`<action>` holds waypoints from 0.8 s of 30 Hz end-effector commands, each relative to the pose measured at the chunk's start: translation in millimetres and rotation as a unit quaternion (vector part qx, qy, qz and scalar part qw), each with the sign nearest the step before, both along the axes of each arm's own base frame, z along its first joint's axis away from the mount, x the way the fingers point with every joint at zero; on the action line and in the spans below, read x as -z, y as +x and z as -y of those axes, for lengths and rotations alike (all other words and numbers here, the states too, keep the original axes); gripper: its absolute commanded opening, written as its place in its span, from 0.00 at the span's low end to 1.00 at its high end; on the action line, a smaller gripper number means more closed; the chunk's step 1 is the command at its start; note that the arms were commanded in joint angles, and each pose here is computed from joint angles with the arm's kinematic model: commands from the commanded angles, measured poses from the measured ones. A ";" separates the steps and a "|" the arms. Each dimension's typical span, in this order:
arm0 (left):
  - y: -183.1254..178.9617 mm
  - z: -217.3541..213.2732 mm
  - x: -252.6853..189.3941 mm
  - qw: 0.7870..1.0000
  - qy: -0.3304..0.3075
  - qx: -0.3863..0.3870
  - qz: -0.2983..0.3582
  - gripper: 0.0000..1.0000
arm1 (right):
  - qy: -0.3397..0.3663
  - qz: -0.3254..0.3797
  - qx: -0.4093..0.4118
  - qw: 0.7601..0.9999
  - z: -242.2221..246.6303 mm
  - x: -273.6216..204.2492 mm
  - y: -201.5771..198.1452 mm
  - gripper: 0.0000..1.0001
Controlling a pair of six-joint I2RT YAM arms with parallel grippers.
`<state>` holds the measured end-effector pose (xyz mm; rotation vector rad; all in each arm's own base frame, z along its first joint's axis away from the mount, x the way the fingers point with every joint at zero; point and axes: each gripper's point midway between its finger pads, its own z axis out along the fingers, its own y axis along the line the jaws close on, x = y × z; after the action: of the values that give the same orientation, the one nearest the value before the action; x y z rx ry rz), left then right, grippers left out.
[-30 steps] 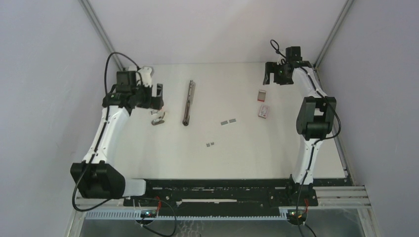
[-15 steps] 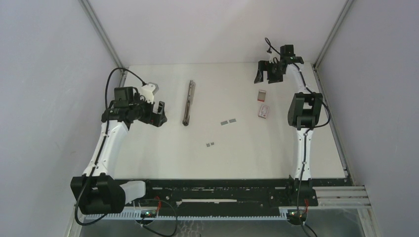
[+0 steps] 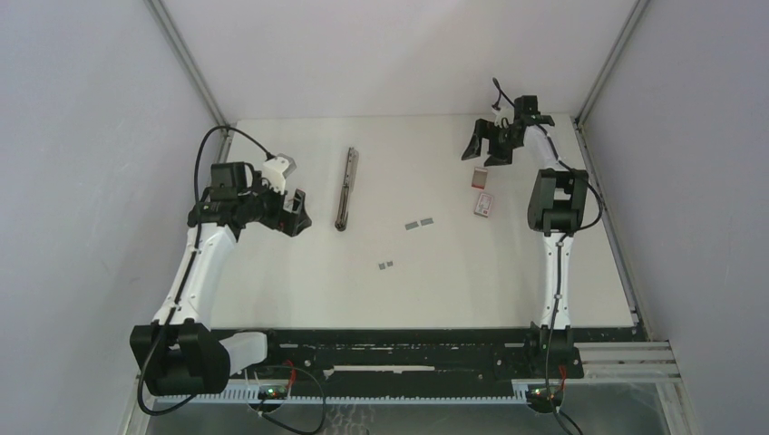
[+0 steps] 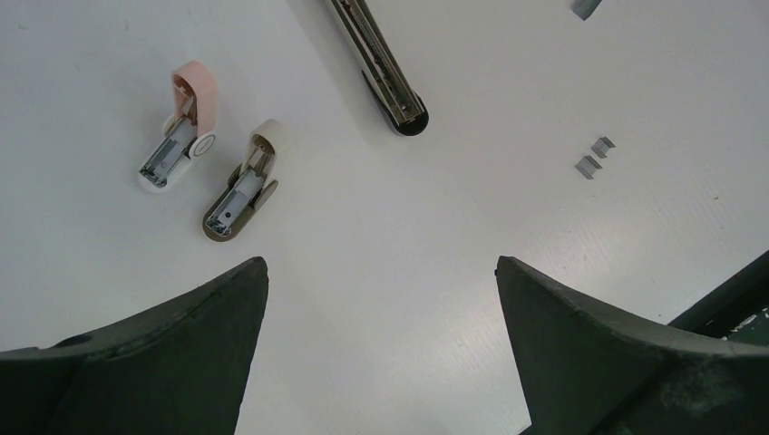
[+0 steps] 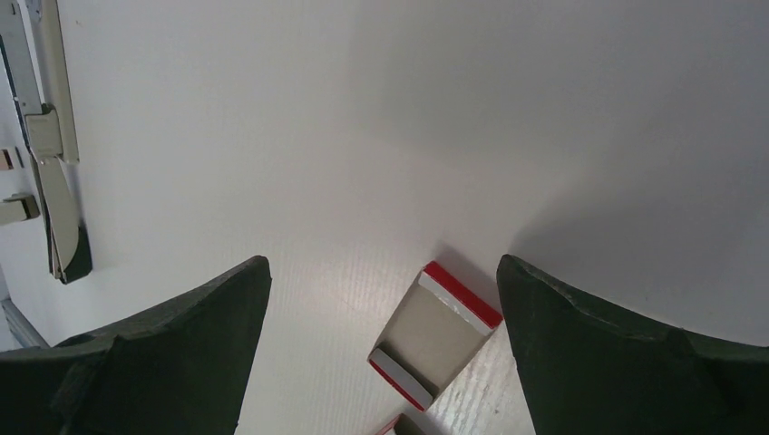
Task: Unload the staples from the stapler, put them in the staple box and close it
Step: Move the staple box to the center of the board.
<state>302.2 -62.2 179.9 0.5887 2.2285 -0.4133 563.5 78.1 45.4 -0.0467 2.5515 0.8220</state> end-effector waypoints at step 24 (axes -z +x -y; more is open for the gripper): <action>-3.9 12.3 5.1 0.999 -0.022 0.039 -0.001 1.00 | 0.024 -0.074 -0.046 0.996 -51.5 3.1 -88.2 0.91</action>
<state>301.4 -69.6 172.6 0.6129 2.2367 -0.4788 493.8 119.4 44.3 -0.0659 2.6264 1.0326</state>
